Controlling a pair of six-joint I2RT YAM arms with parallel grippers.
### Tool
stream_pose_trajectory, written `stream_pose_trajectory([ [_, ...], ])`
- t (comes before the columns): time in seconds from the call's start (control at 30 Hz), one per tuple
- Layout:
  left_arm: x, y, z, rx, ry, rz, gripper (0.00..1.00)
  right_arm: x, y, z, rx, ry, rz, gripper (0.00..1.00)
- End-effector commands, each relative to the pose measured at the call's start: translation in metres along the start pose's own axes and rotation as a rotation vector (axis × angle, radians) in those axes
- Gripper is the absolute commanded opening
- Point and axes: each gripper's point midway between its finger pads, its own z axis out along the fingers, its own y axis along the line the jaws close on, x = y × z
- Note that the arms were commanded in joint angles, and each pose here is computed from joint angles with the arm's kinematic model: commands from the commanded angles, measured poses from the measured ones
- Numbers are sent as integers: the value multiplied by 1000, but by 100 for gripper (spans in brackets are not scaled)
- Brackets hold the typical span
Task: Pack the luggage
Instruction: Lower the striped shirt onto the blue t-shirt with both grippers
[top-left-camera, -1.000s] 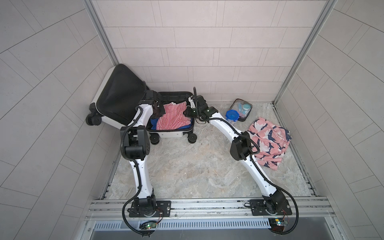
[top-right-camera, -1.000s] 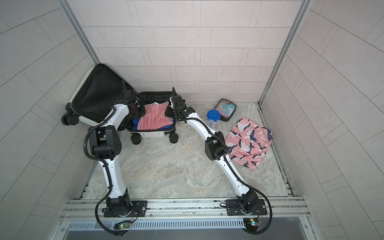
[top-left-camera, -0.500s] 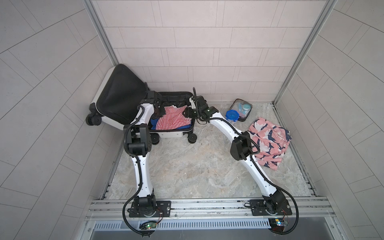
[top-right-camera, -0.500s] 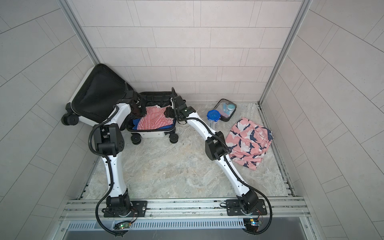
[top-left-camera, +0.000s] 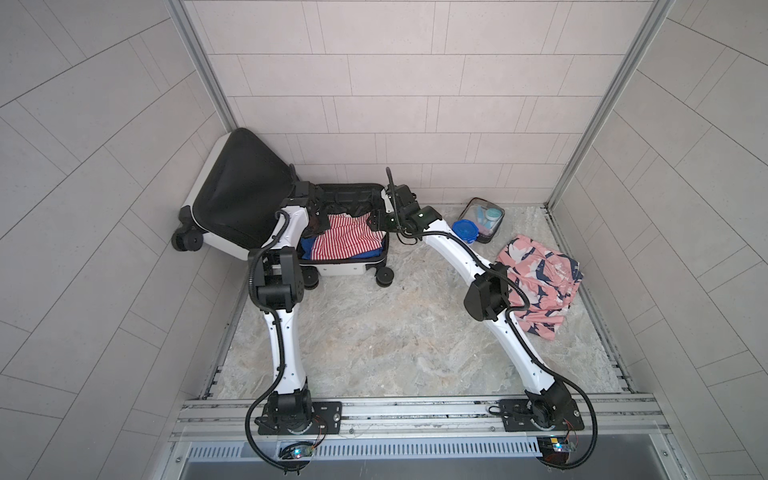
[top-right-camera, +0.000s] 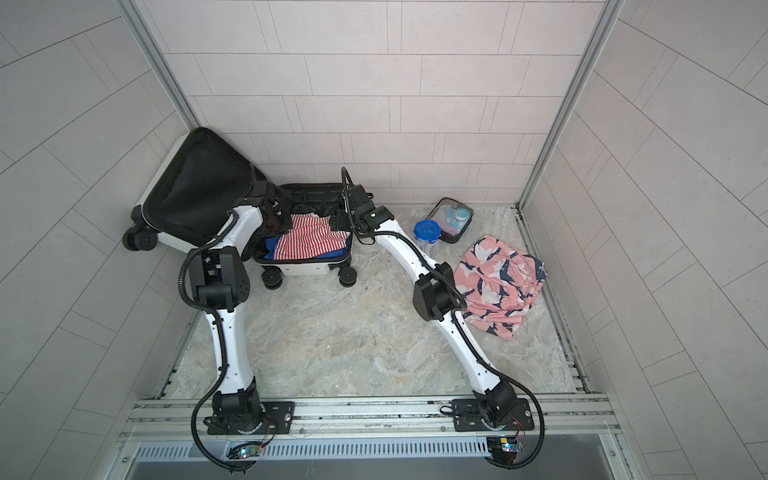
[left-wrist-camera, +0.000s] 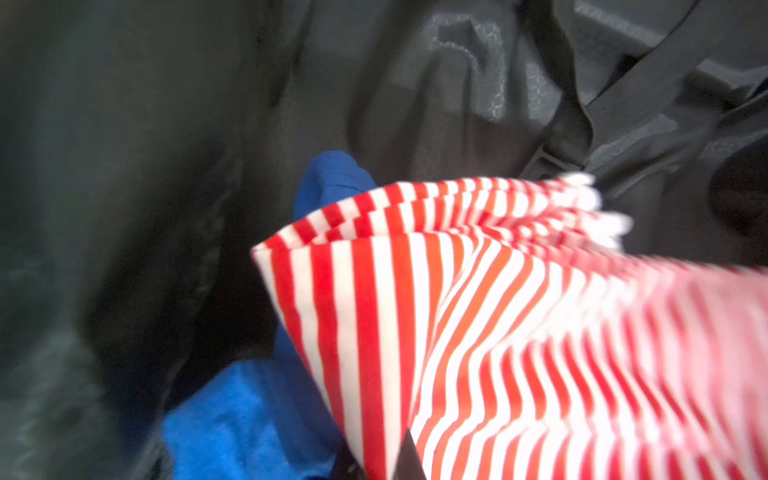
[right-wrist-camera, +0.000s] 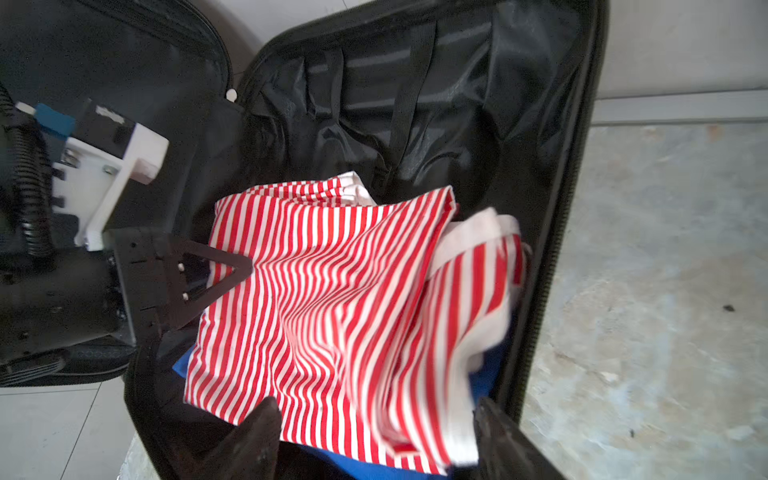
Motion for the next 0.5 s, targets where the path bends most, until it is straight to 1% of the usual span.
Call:
stream_pose_trajectory([
  [0.0,-10,14,-3,-46,-16,-1,0,-35,20,-49,3,-77,-36,77],
  [0.23,-10,19,-3,-67,-13,-15,0,-35,20,-67,31,-57,-44,77],
  [0.27,-11,20,-5,-71,-14,-19,2,-34,20,-70,32,-50,-46,77],
  [0.37,-13,25,-12,-88,-20,-36,24,-30,21,-79,37,-30,-60,77],
  [0.4,-16,25,-17,-88,-29,-39,36,-28,22,-83,36,-19,-70,77],
  [0.47,-19,23,-25,-83,-42,-38,53,-25,23,-90,36,-5,-83,77],
])
